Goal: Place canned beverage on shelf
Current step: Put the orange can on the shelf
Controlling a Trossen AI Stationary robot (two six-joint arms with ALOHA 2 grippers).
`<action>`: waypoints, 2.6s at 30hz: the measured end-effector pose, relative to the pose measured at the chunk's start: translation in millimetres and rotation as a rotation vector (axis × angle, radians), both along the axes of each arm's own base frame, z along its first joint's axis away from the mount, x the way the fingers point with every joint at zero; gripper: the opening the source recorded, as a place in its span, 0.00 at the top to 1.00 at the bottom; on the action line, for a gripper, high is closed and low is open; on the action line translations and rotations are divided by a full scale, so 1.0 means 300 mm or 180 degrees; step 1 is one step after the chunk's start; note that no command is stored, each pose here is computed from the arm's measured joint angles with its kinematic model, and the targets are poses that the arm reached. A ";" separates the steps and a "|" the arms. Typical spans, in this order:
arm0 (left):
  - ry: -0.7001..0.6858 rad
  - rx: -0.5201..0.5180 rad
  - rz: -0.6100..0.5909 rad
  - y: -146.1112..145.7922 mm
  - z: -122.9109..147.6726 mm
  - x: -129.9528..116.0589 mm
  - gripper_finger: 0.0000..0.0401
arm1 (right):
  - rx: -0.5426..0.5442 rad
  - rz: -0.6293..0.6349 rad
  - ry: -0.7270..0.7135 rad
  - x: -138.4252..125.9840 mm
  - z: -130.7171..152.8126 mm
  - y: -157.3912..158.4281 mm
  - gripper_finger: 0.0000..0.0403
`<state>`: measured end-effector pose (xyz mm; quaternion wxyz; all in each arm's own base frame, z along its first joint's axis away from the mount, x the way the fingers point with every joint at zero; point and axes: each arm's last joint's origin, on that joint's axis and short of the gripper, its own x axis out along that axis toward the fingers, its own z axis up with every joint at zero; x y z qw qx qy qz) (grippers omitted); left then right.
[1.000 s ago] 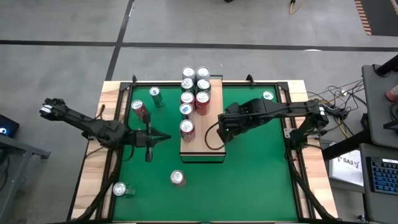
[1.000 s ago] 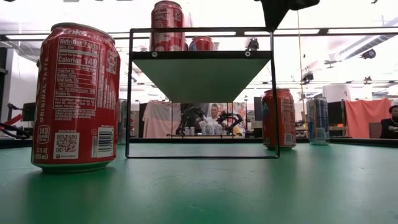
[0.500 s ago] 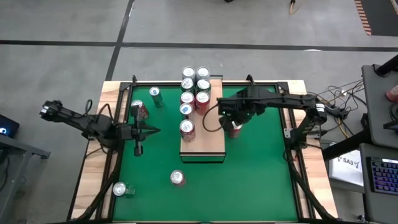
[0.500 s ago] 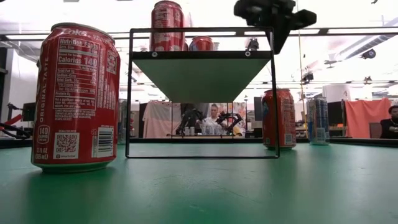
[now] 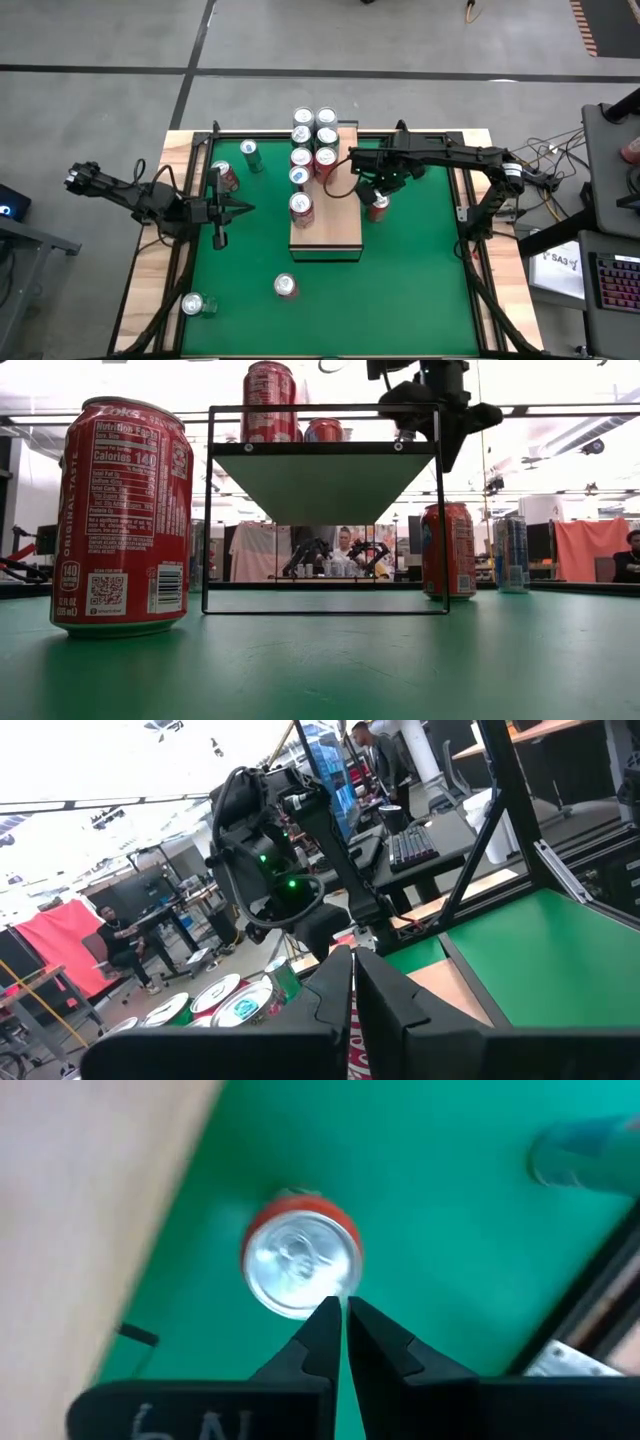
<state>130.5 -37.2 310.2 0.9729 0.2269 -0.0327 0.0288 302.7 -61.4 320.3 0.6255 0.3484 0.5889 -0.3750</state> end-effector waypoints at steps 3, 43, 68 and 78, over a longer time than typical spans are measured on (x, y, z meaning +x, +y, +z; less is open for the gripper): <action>0.0000 0.0000 0.0000 0.000 0.000 0.000 1.00 | 0.0010 -0.0011 -0.0125 0.012 0.001 -0.001 0.92; 0.0068 0.0026 0.0000 -0.001 -0.008 0.001 1.00 | 0.0167 -0.0425 -0.0045 0.017 -0.187 -0.010 0.12; 0.0064 -0.0099 -0.0009 -0.001 -0.008 0.001 1.00 | -0.0154 -0.0247 -0.0111 -0.049 -0.102 0.031 0.28; -0.0015 -0.0586 -0.0086 -0.017 -0.005 0.027 1.00 | -0.1058 0.0167 -0.1252 -0.201 0.197 0.212 0.28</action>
